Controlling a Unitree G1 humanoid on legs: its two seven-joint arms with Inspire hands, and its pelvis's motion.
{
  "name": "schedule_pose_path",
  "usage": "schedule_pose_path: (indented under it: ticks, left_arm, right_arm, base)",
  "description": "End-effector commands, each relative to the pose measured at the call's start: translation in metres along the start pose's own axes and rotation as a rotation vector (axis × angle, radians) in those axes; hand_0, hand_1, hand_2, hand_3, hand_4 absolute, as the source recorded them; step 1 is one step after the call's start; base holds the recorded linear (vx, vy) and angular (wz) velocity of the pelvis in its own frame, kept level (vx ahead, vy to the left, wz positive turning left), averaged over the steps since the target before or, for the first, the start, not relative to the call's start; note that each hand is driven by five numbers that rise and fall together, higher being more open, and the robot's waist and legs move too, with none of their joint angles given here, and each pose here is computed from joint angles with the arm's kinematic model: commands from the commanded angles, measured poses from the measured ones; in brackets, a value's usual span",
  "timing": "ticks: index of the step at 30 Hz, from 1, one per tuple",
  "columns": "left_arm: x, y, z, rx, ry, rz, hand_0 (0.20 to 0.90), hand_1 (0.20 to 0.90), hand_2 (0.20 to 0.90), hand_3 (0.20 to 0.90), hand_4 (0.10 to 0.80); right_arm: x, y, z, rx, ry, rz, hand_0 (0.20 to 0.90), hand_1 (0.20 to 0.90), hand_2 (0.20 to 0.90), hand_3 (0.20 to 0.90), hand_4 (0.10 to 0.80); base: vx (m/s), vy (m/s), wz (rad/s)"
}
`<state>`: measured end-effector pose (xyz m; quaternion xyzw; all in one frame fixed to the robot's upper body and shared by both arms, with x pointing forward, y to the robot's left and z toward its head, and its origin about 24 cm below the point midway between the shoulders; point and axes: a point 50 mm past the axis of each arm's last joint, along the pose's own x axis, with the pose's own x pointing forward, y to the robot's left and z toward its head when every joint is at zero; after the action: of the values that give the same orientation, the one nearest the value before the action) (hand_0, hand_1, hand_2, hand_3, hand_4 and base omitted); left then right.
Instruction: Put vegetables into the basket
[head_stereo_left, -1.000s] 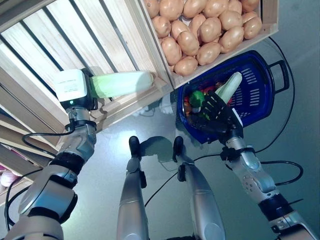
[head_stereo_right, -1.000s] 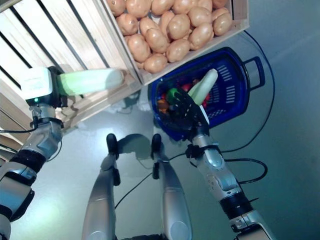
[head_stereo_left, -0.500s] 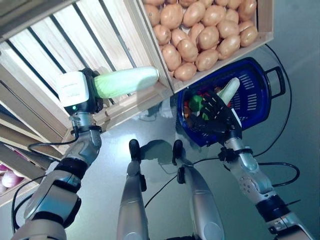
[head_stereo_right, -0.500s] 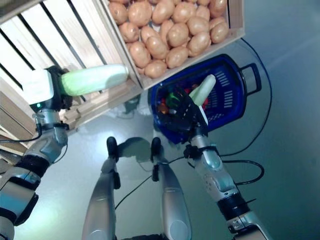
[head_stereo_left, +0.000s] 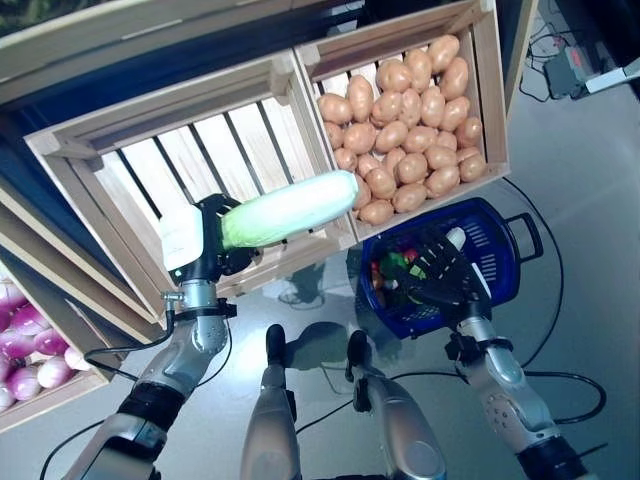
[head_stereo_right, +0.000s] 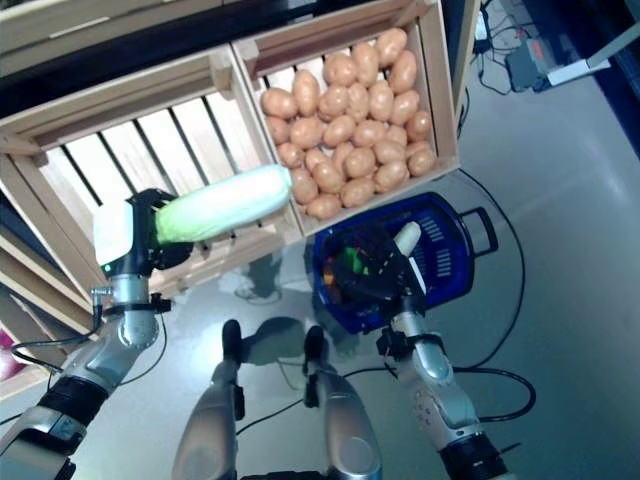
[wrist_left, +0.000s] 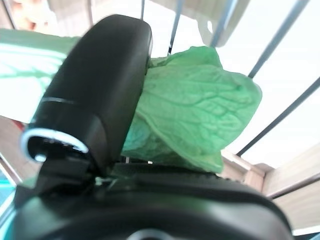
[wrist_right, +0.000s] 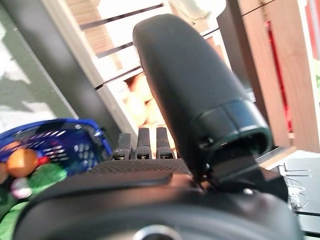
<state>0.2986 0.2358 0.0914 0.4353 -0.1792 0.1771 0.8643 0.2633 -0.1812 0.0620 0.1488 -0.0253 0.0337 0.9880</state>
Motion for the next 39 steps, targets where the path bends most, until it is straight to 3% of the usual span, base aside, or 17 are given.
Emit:
schedule_pose_path:
  ticks: [1, 5, 19, 39]
  left_arm:
    - [0.015, 0.013, 0.035, -0.238, -0.126, 0.05, 0.3, 0.3, 0.3, 0.3, 0.4]
    - [0.0, -0.008, 0.031, -0.387, -0.012, -0.16, 0.3, 0.3, 0.3, 0.3, 0.4]
    - [-0.034, -0.059, 0.032, -0.506, 0.154, -0.566, 0.3, 0.3, 0.3, 0.3, 0.4]
    - [-0.044, -0.067, 0.031, -0.52, 0.191, -0.642, 0.3, 0.3, 0.3, 0.3, 0.4]
  right_arm:
    - [-0.003, 0.011, 0.054, -0.017, -0.281, 0.139, 0.9, 0.9, 0.9, 0.9, 0.8]
    - [-0.004, 0.021, 0.053, 0.028, -0.256, 0.233, 0.9, 0.9, 0.9, 0.9, 0.8]
    - [0.001, 0.064, 0.053, 0.227, -0.227, 0.447, 0.9, 0.9, 0.9, 0.9, 0.8]
    - [0.008, 0.084, 0.023, 0.456, -0.058, 0.448, 0.9, 0.9, 0.9, 0.9, 0.8]
  base:
    - [0.127, 0.028, 0.11]
    - [0.121, 0.019, 0.13]
    - [0.121, 0.013, 0.02]
    - [0.016, 0.0, -0.01]
